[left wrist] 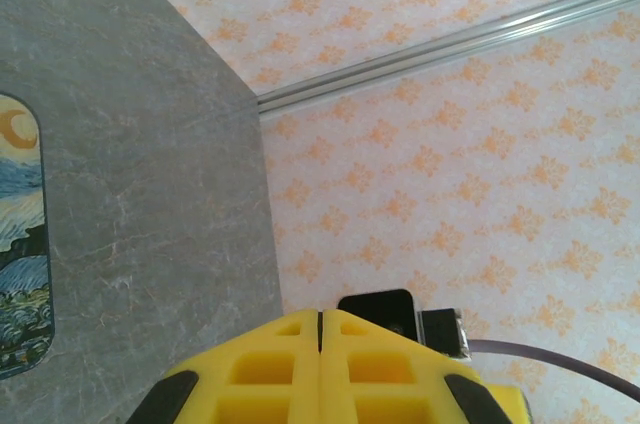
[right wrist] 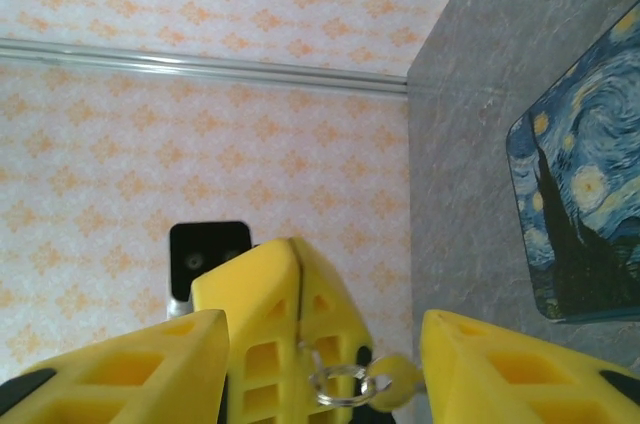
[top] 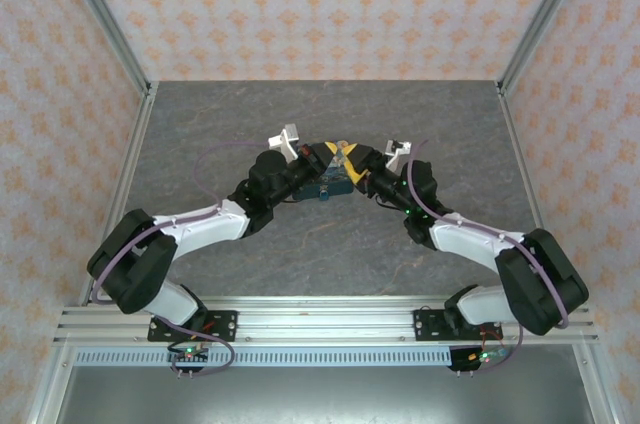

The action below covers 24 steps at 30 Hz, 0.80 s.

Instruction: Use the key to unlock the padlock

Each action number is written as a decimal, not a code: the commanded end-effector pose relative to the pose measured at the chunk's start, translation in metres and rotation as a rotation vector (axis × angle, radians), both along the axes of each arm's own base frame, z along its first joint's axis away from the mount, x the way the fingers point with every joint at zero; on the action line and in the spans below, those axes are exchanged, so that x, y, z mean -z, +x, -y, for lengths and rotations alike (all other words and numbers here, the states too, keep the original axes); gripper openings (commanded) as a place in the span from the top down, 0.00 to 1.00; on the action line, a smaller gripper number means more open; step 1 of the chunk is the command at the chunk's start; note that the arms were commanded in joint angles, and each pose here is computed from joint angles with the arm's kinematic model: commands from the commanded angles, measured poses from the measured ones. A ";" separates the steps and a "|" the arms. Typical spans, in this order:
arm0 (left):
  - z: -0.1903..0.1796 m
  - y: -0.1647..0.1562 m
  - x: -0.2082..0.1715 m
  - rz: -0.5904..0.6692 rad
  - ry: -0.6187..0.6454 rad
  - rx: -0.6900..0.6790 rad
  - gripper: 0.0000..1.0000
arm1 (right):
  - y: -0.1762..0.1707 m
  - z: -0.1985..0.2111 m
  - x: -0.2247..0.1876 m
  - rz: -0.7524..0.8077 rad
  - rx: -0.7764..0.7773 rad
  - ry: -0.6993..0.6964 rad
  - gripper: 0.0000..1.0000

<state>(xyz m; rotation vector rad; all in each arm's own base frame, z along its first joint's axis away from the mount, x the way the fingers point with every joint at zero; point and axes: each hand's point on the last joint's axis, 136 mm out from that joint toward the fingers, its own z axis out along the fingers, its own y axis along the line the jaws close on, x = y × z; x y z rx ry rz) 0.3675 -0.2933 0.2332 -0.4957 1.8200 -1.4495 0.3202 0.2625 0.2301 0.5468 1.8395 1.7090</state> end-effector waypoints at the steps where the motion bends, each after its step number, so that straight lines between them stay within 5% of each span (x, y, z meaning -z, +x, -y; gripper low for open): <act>1: -0.005 0.007 -0.006 0.025 -0.030 -0.034 1.00 | 0.002 -0.007 -0.029 0.079 0.002 0.058 0.49; 24: -0.005 0.010 0.001 0.007 -0.057 -0.053 1.00 | 0.004 -0.013 -0.015 0.057 0.003 0.070 0.80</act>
